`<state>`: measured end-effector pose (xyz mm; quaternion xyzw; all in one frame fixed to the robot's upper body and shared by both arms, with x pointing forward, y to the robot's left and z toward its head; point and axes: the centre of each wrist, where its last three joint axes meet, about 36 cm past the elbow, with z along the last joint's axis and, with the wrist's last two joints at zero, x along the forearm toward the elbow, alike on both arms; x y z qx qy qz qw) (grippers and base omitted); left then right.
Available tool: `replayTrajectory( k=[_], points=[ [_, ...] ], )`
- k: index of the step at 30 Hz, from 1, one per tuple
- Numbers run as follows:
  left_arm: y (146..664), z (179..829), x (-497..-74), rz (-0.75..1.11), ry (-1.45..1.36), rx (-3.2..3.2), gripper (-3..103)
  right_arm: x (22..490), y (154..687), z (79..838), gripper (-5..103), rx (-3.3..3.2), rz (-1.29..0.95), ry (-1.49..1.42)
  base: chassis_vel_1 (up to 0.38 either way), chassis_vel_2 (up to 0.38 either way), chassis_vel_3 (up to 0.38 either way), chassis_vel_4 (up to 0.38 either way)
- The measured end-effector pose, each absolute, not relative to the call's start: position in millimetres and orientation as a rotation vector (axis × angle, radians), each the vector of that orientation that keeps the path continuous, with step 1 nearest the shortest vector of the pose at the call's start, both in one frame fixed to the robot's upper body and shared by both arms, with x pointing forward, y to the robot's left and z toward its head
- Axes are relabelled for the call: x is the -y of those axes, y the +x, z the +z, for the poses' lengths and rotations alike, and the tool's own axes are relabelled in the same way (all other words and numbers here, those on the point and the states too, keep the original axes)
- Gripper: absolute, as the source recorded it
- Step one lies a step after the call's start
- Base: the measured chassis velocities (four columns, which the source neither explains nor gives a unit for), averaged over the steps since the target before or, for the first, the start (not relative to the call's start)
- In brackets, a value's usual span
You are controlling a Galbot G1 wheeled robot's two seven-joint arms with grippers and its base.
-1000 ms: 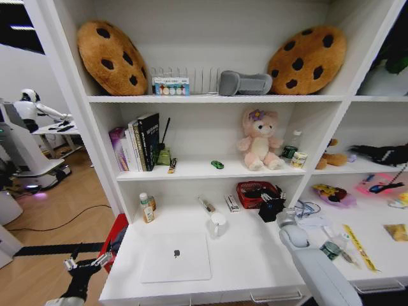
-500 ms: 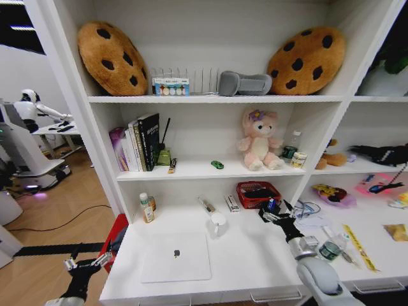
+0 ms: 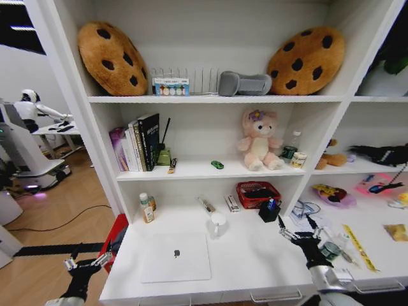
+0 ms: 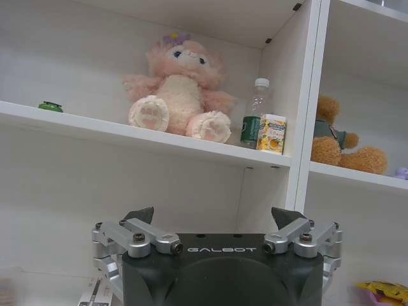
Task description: Organize the objects on the table.
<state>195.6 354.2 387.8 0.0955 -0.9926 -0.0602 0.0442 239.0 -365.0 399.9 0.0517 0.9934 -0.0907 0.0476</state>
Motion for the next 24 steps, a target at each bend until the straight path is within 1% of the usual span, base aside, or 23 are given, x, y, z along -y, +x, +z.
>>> replayTrajectory(
  k=[13, 24],
  points=[
    [195.6, 387.8, -354.2, -0.184, 0.292, 3.034, 100, 360.0, 241.0, 398.7, 100, -3.02, -0.277, 0.15, 0.0, 0.0, 0.0, 0.0],
    [195.6, 387.8, -354.1, -0.184, 0.292, 3.034, 100, 359.7, 242.3, 390.9, 100, -3.032, -0.276, 0.174, -0.1, -0.094, 0.097, 0.099]
  ],
)
